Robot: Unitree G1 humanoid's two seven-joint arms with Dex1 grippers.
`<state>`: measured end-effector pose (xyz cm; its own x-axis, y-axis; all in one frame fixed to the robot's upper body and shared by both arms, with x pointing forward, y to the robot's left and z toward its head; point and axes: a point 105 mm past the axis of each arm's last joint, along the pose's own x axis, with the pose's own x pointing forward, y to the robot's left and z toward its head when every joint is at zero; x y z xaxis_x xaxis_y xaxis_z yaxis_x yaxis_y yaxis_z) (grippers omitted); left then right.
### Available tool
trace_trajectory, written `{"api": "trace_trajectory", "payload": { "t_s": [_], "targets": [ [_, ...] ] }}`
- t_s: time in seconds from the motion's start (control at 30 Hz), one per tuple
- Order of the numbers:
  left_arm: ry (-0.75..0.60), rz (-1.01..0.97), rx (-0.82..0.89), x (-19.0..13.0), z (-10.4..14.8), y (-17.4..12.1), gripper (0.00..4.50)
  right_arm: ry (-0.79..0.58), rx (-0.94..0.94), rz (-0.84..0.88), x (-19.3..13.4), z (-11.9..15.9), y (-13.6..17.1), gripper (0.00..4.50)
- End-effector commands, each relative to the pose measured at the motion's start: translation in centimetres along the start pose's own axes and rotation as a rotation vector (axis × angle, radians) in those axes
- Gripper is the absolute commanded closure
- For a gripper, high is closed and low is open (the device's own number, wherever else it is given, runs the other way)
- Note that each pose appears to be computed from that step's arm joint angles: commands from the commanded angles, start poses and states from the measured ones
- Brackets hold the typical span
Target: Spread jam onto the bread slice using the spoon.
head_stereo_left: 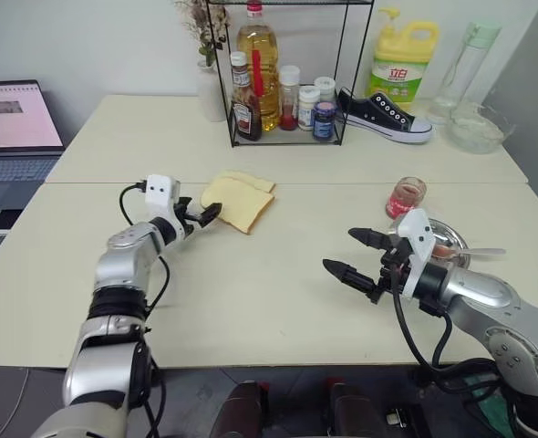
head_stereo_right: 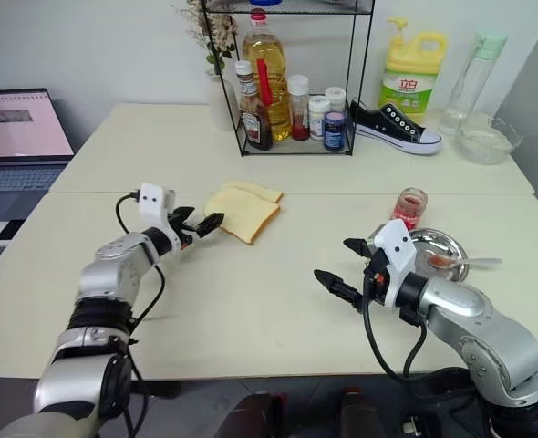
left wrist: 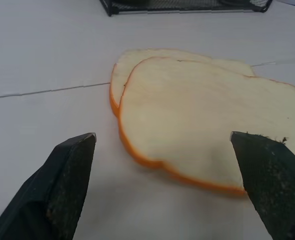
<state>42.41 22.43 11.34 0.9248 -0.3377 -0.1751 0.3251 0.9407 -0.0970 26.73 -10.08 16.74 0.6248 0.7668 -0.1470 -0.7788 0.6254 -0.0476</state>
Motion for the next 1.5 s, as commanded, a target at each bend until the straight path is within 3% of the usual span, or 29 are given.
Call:
{"api": "trace_trajectory", "payload": {
  "t_s": [0.03, 0.1, 0.2, 0.6, 0.87, 1.0, 1.1, 1.3, 1.5],
  "targets": [
    [-0.025, 0.007, -0.016, 0.9, 0.6, 0.0, 0.0, -0.041, -0.038, 0.009, 0.0, 1.5, 0.3, 0.04],
    [-0.012, -0.005, -0.024, 1.4, 0.1, -0.4, 0.0, -0.045, -0.039, 0.007, 0.0, 1.7, 0.4, 0.04],
    [-0.025, -0.023, -0.045, 1.8, 0.0, -0.8, 0.61, -0.043, -0.042, -0.006, -0.1, 1.8, 0.3, 0.0],
    [-0.059, -0.064, -0.04, 2.1, 1.2, -1.2, 4.41, -0.064, -0.034, -0.057, -0.3, 2.1, -0.4, 0.0],
    [-0.097, -0.089, 0.069, 0.9, 3.6, -0.8, 4.48, -0.067, -0.031, -0.067, -0.5, 1.7, -0.9, 0.0],
    [-0.126, -0.221, 0.124, -0.2, 5.6, -3.0, 4.48, -0.068, -0.032, -0.076, -0.8, 1.6, -1.1, 0.0],
    [-0.103, -0.477, 0.192, -2.8, 6.9, -7.0, 4.48, -0.052, -0.05, -0.085, -1.7, 1.5, -1.4, 0.0],
    [0.122, -0.931, 0.265, -9.2, 6.6, -13.4, 4.48, 0.012, -0.046, -0.031, -4.8, 1.5, -0.8, 0.0],
    [0.238, -1.018, 0.284, -10.2, 3.9, -15.0, 4.48, 0.018, -0.026, -0.033, -5.1, 1.6, -0.4, 0.0]
  ]
}}
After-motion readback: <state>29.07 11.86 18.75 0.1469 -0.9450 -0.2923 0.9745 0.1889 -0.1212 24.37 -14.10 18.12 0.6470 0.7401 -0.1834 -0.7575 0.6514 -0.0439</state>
